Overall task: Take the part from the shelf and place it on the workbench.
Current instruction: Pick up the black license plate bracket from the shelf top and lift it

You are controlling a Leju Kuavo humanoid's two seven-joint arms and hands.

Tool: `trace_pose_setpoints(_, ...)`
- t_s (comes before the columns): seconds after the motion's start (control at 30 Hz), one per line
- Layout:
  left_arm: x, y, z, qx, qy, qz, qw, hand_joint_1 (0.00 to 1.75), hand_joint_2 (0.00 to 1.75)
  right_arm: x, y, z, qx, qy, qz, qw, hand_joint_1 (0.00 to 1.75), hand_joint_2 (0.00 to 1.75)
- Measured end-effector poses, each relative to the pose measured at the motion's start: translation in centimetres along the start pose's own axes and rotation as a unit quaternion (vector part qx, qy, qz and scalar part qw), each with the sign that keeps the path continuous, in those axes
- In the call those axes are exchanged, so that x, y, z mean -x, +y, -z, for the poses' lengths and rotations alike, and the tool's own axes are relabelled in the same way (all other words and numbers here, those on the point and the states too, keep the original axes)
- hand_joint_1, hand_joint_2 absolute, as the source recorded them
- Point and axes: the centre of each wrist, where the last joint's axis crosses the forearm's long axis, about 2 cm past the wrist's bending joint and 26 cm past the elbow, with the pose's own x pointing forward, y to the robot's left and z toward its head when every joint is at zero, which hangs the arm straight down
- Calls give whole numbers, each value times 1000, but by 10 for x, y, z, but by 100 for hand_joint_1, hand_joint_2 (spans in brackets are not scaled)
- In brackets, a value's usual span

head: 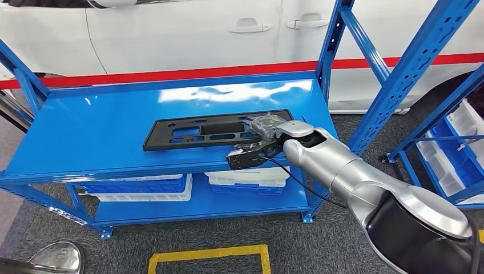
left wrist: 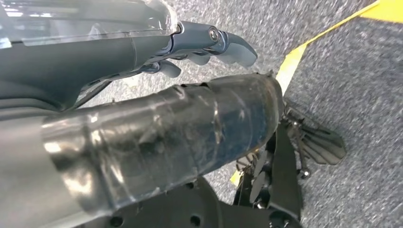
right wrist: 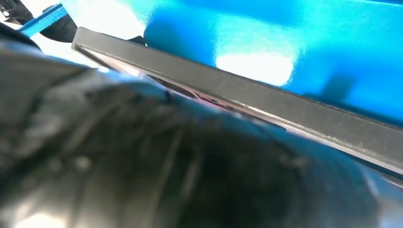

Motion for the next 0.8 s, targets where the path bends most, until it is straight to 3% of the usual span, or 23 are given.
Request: trace_pose_setpoints(0.8, 0, -1, 0, 7, -6, -4, 1000, 0, 0, 7, 3, -2, -3, 7, 3, 1000, 0, 0)
